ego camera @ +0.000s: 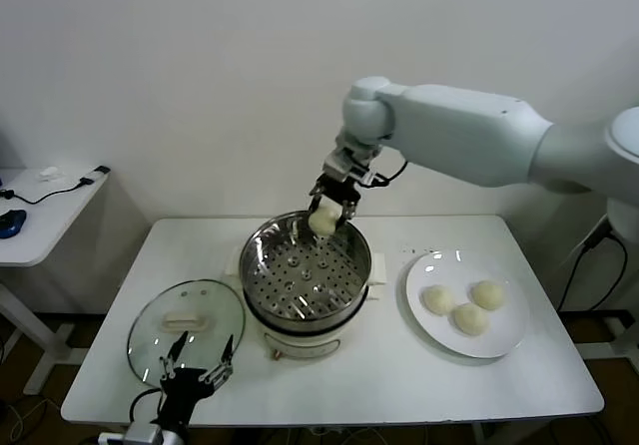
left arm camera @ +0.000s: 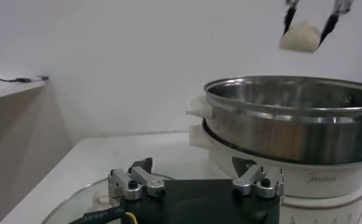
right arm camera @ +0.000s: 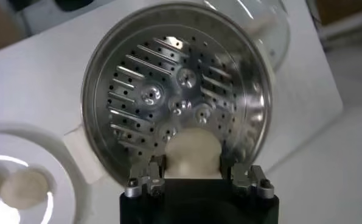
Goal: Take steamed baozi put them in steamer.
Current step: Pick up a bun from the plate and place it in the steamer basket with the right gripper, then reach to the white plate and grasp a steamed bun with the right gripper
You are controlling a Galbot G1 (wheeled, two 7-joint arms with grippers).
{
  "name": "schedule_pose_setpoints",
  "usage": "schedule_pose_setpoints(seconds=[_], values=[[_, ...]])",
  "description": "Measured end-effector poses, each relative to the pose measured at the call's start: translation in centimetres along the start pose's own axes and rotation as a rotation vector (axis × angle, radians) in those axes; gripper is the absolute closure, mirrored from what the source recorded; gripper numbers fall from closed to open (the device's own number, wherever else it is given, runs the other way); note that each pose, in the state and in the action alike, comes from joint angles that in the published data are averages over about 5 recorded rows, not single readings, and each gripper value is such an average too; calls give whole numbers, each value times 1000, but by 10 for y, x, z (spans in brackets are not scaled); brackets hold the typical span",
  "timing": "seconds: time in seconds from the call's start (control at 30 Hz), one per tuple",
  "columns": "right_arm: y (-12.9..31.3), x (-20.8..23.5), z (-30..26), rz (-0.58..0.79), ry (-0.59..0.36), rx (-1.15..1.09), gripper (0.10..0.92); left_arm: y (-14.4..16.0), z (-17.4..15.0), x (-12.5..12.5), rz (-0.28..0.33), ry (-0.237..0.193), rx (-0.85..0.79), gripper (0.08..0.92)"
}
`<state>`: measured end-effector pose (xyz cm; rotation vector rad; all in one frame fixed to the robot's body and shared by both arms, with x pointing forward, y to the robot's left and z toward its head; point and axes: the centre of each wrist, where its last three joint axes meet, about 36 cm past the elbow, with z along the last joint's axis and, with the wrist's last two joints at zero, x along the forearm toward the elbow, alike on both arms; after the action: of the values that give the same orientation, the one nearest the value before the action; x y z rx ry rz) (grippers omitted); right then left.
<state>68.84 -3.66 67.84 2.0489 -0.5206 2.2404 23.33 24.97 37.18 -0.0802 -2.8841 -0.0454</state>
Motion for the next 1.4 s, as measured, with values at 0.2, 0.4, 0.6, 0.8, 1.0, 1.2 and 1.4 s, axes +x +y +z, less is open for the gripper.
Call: schedule_pose_setpoints(seconds=[0.2, 0.4, 0.6, 0.8, 1.0, 1.2, 1.4], values=[[-16, -39, 1, -23, 32, 172, 416, -1, -1, 1, 0, -1, -3, 177], [-21, -71, 6, -31, 37, 237, 411, -1, -1, 1, 0, -1, -4, 177], [-21, -91, 11, -30, 33, 258, 346, -2, -1, 0, 3, 0, -4, 177], [-20, -97, 15, -19, 27, 257, 215, -2, -3, -1, 1, -1, -3, 177], [-15, -82, 20, -5, 1, 221, 200, -3, -6, 2, 3, 1, -2, 177], [0, -26, 33, 19, -17, 78, 199, -5, -8, 4, 6, -1, -4, 177], [66, 35, 57, 36, -27, -242, 200, -5, -10, 5, 3, -7, -4, 177]])
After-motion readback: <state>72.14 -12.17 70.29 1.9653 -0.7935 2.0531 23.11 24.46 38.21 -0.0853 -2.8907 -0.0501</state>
